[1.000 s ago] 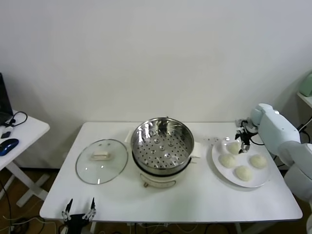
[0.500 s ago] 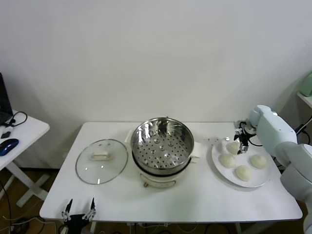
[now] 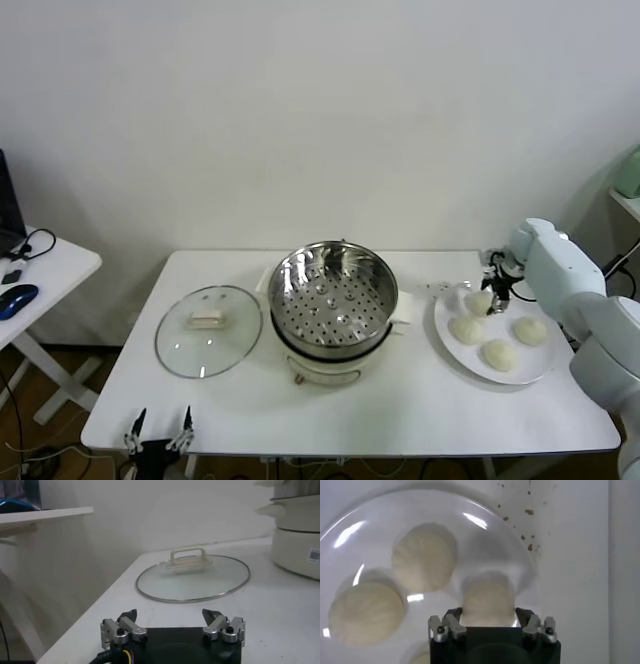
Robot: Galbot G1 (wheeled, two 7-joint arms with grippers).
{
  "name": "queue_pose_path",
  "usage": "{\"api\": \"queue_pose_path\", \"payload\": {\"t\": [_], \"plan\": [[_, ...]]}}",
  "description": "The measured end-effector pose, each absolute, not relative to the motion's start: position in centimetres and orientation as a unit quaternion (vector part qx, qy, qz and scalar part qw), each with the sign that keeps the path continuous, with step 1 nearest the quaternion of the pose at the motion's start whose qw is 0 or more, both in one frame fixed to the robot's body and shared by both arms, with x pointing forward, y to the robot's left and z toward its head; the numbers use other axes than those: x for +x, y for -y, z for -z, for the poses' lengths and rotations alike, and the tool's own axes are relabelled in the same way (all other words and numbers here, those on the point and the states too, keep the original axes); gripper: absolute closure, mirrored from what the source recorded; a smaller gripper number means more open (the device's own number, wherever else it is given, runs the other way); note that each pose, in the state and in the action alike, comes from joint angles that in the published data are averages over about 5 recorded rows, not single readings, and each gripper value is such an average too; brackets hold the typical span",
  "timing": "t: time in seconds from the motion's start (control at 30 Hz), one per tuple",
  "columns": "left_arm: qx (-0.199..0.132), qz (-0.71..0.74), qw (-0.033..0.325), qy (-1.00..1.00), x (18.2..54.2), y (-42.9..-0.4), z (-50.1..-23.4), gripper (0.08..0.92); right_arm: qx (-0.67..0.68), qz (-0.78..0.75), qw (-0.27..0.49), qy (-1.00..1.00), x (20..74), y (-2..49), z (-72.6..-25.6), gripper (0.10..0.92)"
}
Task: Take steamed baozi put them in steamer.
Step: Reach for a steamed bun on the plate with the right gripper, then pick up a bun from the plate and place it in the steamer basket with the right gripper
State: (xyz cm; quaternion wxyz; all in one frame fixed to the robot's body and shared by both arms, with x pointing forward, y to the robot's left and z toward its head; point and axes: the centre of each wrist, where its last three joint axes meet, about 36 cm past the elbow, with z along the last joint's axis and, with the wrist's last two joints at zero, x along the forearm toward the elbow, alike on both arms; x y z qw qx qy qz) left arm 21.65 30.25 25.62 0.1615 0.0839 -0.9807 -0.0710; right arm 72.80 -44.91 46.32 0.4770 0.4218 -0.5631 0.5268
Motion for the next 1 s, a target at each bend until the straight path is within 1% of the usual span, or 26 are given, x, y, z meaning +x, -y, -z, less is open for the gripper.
{"api": "queue_pose_path", "payload": {"t": [0.07, 0.23, 0.4, 0.53, 0.7, 0.83, 1.0], "plan": [[0.084, 0.072, 0.162, 0.981, 21.6, -30.3, -25.6, 0.177, 0.422, -0.529, 0.475, 0.563, 72.9, 44.9, -46.5, 0.421], [0.087, 0.074, 0.162, 0.98, 21.4, -30.4, -25.7, 0.177, 0.423, -0.537, 0.464, 0.563, 73.2, 44.9, -47.7, 0.441], [0.091, 0.074, 0.162, 0.98, 21.3, -30.5, -25.8, 0.177, 0.425, -0.555, 0.445, 0.559, 73.9, 45.0, -50.7, 0.46], [0.094, 0.075, 0.162, 0.979, 21.1, -30.4, -25.9, 0.177, 0.427, -0.577, 0.415, 0.558, 74.6, 44.5, -54.9, 0.48], [0.097, 0.076, 0.162, 0.979, 21.1, -30.1, -26.0, 0.177, 0.443, -0.614, 0.357, 0.548, 74.9, 42.2, -61.4, 0.517], [0.098, 0.076, 0.161, 0.979, 21.2, -29.9, -26.0, 0.177, 0.463, -0.643, 0.304, 0.529, 74.1, 39.5, -66.7, 0.529], [0.098, 0.078, 0.161, 0.979, 21.4, -29.6, -26.0, 0.177, 0.496, -0.679, 0.233, 0.489, 72.3, 34.4, -72.3, 0.53]]}}
